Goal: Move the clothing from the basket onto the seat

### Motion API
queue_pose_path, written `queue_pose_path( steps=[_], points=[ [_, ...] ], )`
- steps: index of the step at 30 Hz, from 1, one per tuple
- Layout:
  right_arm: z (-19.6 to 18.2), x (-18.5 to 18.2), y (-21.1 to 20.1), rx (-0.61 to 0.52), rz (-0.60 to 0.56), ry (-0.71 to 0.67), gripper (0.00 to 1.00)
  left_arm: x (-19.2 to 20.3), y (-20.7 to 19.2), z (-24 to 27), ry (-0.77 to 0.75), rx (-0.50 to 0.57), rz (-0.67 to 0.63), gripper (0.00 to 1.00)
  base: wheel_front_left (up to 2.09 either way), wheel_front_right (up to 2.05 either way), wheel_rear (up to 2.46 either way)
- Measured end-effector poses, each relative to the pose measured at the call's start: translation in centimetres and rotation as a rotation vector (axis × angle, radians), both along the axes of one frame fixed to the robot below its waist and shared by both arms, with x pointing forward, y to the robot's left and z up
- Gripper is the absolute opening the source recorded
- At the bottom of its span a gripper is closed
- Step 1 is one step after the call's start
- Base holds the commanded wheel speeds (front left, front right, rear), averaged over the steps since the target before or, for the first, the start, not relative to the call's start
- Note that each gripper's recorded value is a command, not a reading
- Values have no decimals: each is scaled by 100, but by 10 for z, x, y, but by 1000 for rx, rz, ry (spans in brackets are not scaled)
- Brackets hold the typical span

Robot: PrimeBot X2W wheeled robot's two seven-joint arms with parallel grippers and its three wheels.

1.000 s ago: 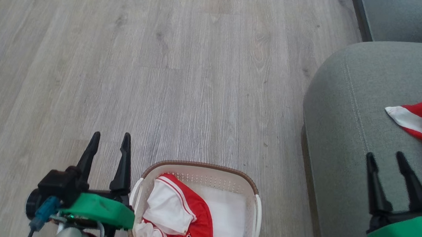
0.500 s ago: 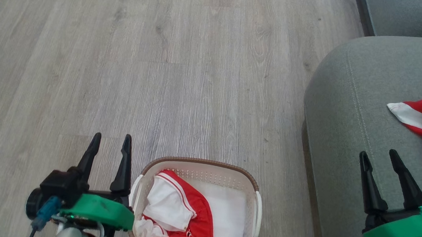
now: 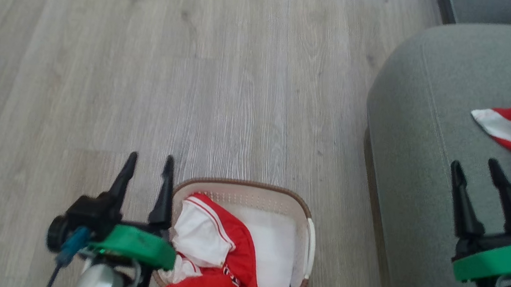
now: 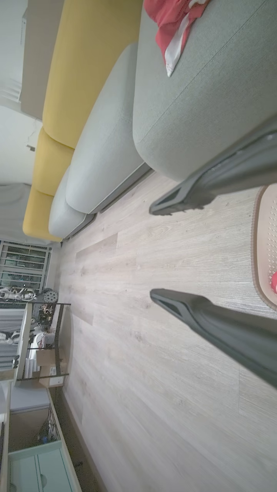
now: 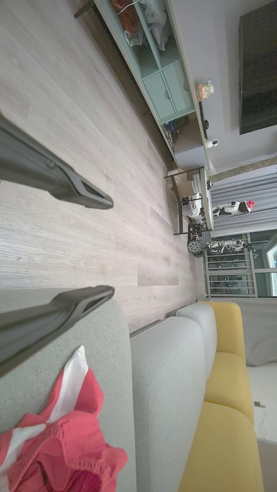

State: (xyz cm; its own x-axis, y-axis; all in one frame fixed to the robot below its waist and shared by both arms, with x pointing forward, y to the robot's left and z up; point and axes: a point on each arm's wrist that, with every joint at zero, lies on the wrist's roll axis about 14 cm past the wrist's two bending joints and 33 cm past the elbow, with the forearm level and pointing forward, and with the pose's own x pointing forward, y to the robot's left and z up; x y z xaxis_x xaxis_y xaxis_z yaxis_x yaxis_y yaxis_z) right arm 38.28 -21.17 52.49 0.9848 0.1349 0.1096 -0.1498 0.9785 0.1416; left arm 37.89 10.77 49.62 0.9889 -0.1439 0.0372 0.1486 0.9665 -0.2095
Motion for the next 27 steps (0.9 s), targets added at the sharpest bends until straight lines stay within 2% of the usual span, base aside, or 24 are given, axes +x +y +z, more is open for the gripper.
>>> queue_pose_path(
  steps=[7, 17, 27],
  points=[
    [-2, 21, -15, 7, -26, 7, 100, 32, -32, -16, 45, 3, -71, 100, 0, 0, 0],
    [-11, 60, -29, 7, -34, 18, 100, 64, -69, -91, 256, 19, -155, 100, 0, 0, 0],
    [-29, 86, -42, 0, -52, 46, 100, 57, -89, -187, 553, 42, -228, 100, 0, 0, 0]
  ],
)
